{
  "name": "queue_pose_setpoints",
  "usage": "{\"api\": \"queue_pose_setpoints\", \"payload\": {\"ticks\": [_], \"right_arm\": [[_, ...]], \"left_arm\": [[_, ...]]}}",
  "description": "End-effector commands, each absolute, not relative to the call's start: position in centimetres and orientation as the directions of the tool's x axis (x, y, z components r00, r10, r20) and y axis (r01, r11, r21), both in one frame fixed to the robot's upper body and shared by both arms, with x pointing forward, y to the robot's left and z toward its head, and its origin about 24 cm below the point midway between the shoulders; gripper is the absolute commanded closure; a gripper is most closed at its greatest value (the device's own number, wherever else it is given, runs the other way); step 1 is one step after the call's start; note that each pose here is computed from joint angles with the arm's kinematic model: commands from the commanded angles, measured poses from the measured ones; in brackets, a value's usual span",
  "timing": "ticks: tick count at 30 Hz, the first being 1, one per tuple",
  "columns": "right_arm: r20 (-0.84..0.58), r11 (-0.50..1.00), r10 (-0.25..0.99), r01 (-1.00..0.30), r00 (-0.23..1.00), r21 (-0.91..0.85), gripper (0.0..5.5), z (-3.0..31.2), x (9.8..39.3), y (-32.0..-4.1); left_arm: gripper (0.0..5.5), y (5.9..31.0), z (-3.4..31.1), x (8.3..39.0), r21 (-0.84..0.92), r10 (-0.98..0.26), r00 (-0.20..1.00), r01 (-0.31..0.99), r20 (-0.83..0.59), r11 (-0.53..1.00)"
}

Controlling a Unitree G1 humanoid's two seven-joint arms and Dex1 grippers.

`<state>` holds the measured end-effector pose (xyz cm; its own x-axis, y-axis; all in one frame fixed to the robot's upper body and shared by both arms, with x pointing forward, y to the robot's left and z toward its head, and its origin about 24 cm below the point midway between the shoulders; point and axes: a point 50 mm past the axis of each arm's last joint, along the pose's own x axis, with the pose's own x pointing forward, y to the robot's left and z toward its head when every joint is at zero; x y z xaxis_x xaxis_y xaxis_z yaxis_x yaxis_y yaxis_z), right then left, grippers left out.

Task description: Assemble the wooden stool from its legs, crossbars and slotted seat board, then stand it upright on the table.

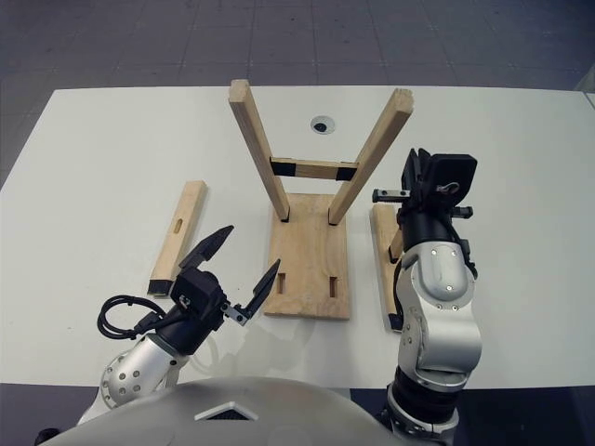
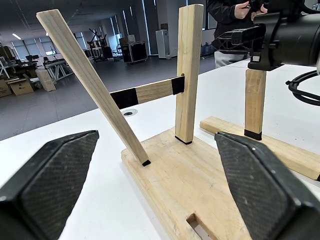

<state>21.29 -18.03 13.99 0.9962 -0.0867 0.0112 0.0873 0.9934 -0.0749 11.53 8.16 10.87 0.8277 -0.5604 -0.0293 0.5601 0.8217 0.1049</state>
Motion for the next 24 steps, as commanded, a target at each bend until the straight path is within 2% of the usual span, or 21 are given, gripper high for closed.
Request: {"api": "queue_pose_setpoints", "payload": {"ticks": [1,6,8,10,13,15,17,20,24], "right_arm": [[0.083,0.992,-0.090,0.097,0.992,-0.081,5.10,16.0,21.5,-17.8],[0.262,0.988,-0.111,0.135,0.959,-0.077,5.10,20.1,21.6,-17.8],[0.253,0.986,-0.114,0.140,0.961,-0.089,5.10,19.9,21.9,-17.9],[0.162,0.986,-0.120,0.136,0.980,-0.093,5.10,17.9,22.3,-18.0],[-0.039,0.985,-0.146,0.141,0.989,-0.104,5.10,12.9,22.2,-18.5],[-0.196,0.982,-0.170,0.151,0.966,-0.110,5.10,8.8,21.1,-18.9],[-0.277,0.982,-0.183,0.160,0.943,-0.103,5.10,6.6,20.0,-19.2],[-0.264,0.982,-0.183,0.163,0.947,-0.093,5.10,6.5,19.7,-19.3],[-0.155,0.984,-0.177,0.172,0.972,-0.044,5.10,8.4,20.1,-19.4]], "left_arm": [[1.21,7.8,10.9,11.4,0.100,-0.569,0.822,0.569,-0.025,0.817],[1.21,7.8,10.9,11.4,0.102,-0.571,0.821,0.570,-0.025,0.815],[1.21,7.8,10.9,11.4,0.101,-0.572,0.820,0.571,-0.024,0.815],[1.21,7.8,10.9,11.4,0.101,-0.575,0.818,0.574,-0.024,0.813],[1.21,7.7,11.0,11.4,0.101,-0.579,0.815,0.578,-0.023,0.810],[1.21,7.7,11.0,11.4,0.100,-0.581,0.814,0.580,-0.022,0.809],[1.21,7.8,11.0,11.4,0.100,-0.581,0.814,0.580,-0.023,0.809],[1.21,7.8,11.0,11.3,0.098,-0.576,0.817,0.575,-0.025,0.812],[1.21,7.8,10.9,11.5,0.099,-0.577,0.817,0.576,-0.023,0.811]]}}
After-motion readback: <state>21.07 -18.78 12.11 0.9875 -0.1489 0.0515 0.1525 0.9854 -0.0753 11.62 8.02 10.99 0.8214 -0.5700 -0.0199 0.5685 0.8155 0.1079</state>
